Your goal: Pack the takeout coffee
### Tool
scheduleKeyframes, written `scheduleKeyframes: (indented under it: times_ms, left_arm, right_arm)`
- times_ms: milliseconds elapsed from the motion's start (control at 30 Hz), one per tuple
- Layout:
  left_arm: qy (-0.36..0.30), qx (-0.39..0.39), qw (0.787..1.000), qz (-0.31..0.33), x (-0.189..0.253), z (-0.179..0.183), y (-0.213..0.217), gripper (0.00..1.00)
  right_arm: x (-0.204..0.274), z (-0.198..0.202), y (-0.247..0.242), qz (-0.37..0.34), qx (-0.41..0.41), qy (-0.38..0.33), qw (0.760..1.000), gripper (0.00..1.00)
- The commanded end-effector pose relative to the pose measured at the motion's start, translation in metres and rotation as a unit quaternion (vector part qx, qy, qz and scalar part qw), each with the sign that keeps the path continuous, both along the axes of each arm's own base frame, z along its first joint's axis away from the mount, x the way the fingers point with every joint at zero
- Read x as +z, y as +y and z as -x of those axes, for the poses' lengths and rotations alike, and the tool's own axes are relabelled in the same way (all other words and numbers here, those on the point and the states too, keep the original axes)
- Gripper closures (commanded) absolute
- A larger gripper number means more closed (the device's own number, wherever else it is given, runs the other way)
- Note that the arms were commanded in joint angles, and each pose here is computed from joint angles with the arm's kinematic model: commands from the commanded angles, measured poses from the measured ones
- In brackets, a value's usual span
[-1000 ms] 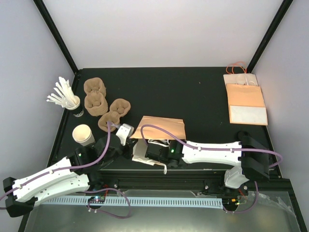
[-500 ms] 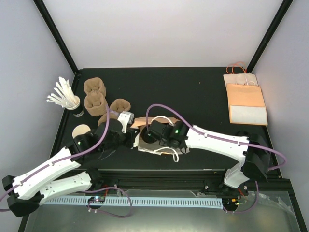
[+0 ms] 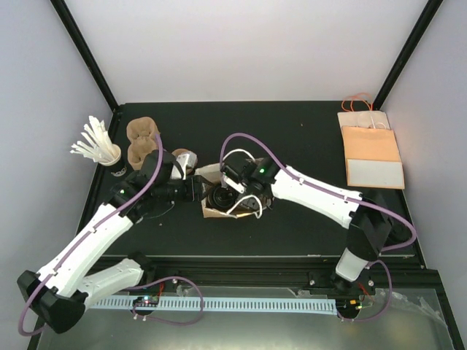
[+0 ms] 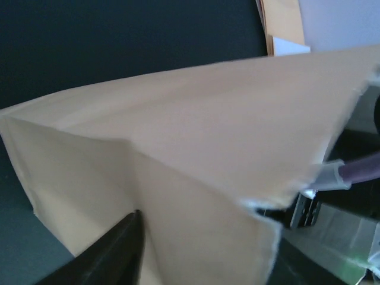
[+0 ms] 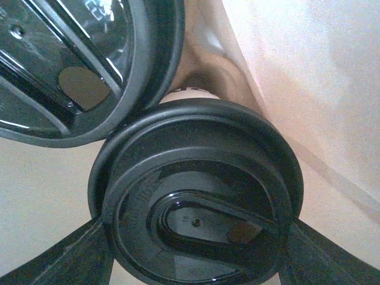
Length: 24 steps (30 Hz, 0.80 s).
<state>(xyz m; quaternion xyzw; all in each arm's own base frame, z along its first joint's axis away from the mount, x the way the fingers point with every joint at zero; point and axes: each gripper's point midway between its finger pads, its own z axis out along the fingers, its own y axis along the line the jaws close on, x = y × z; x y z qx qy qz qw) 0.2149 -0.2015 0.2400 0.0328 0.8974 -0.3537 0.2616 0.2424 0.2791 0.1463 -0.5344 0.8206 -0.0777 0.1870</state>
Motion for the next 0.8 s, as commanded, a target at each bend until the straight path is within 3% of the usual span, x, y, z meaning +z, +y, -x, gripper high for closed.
scheduleKeyframes:
  times_ms: [0, 100, 233, 533, 767]
  left_arm:
    - [-0.003, -0.047, 0.998, 0.052, 0.03, -0.003, -0.013, 0.41]
    - [-0.02, -0.037, 0.998, 0.037, 0.04, -0.01, -0.005, 0.19]
    - [-0.063, -0.017, 0.997, 0.038, 0.065, -0.019, 0.007, 0.02]
    - [-0.117, 0.019, 0.992, -0.041, 0.09, -0.036, 0.037, 0.01]
    - [-0.121, 0.036, 0.99, -0.059, 0.084, -0.044, 0.048, 0.01]
  right_arm:
    - [-0.014, -0.002, 0.021, -0.017, 0.023, 0.056, 0.998, 0.99]
    - [-0.019, -0.01, 0.029, -0.004, 0.024, 0.068, 0.997, 0.99]
    - [-0.025, -0.016, 0.033, -0.001, 0.017, 0.079, 0.997, 0.99]
    - [-0.053, -0.017, 0.037, 0.003, 0.006, 0.122, 0.992, 0.99]
    - [-0.081, -0.016, 0.044, 0.009, 0.004, 0.146, 0.989, 0.99]
